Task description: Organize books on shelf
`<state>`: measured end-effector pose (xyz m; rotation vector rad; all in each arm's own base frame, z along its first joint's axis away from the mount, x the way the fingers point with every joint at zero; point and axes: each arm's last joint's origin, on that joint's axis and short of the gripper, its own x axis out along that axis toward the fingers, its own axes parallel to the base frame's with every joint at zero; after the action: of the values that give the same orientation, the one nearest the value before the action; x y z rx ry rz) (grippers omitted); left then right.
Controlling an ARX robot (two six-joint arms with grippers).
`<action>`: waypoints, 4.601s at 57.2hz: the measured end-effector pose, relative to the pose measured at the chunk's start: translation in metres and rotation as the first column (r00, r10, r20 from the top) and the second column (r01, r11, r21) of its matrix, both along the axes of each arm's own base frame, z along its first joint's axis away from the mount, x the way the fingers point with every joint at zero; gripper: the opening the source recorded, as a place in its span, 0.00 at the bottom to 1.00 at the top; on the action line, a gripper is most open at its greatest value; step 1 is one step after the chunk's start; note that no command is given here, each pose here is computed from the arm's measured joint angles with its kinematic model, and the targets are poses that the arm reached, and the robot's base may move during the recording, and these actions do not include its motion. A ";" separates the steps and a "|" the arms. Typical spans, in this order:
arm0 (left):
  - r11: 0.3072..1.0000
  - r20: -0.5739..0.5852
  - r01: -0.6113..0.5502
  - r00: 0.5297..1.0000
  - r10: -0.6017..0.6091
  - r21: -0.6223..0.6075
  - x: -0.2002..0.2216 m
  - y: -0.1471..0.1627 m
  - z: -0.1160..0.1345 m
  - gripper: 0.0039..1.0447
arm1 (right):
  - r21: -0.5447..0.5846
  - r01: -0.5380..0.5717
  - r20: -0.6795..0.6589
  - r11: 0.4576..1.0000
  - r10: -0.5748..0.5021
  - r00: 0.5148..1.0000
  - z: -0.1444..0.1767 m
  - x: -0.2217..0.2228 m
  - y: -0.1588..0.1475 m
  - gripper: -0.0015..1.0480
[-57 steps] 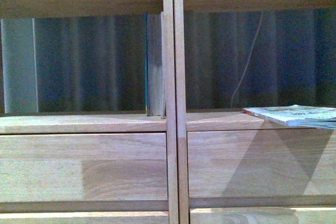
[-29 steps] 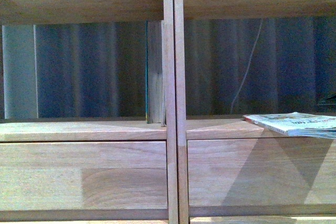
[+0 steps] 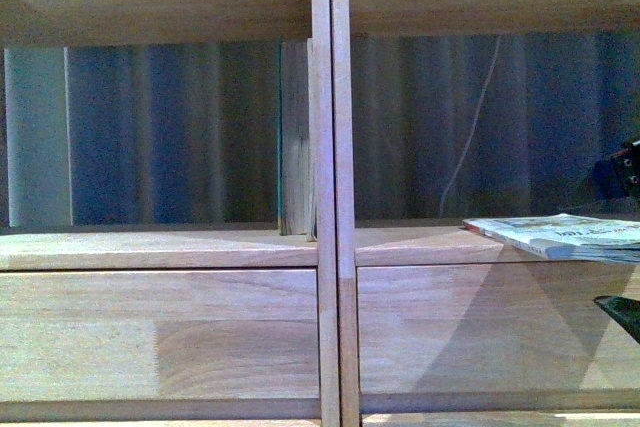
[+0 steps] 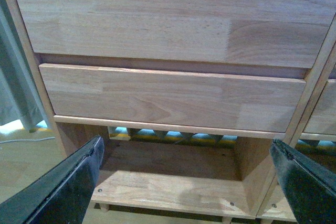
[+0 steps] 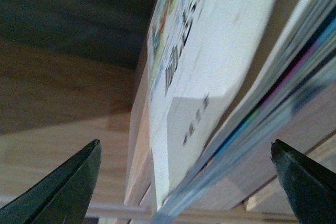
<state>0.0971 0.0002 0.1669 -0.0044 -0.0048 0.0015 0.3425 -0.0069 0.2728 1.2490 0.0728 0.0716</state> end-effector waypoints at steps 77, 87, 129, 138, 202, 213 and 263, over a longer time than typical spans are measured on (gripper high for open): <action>0.936 0.030 0.312 0.950 -0.311 -0.163 0.117 0.081 0.091 0.93 | -0.169 -0.185 0.402 0.968 0.239 0.884 0.062 -0.113 -0.031 0.07; 0.865 0.010 0.393 0.912 -0.411 -0.313 0.171 0.074 0.112 0.93 | -0.291 -0.142 0.535 0.946 0.284 0.795 0.084 -0.134 -0.023 0.07; 0.070 0.448 0.804 0.398 -0.801 -0.590 0.227 -0.072 0.177 0.93 | -0.380 -0.216 0.635 0.899 0.424 0.646 0.093 -0.085 0.068 0.07; -0.010 0.482 0.841 0.299 -0.823 -0.540 0.210 -0.096 0.188 0.93 | -0.419 -0.277 0.634 0.864 0.498 0.592 0.092 -0.093 0.094 0.07; -0.018 0.531 0.887 0.260 -0.807 -0.461 0.200 -0.089 0.202 0.06 | -0.365 -0.484 0.581 0.795 0.601 0.549 0.072 -0.107 0.111 0.58; 0.071 0.528 0.885 0.338 -0.779 -0.461 0.191 -0.067 0.205 0.06 | -0.376 -0.456 0.552 0.807 0.590 0.589 0.067 -0.111 0.088 0.82; 0.934 0.299 0.308 0.888 -0.350 0.179 0.302 -0.009 0.220 0.06 | -0.911 0.272 0.349 0.310 0.227 0.909 0.034 -0.214 -0.045 0.93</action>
<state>0.3995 -0.0090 0.3866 0.1222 -0.3384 -0.3426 0.1289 -0.0518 0.3064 -0.0522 -0.2700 0.2388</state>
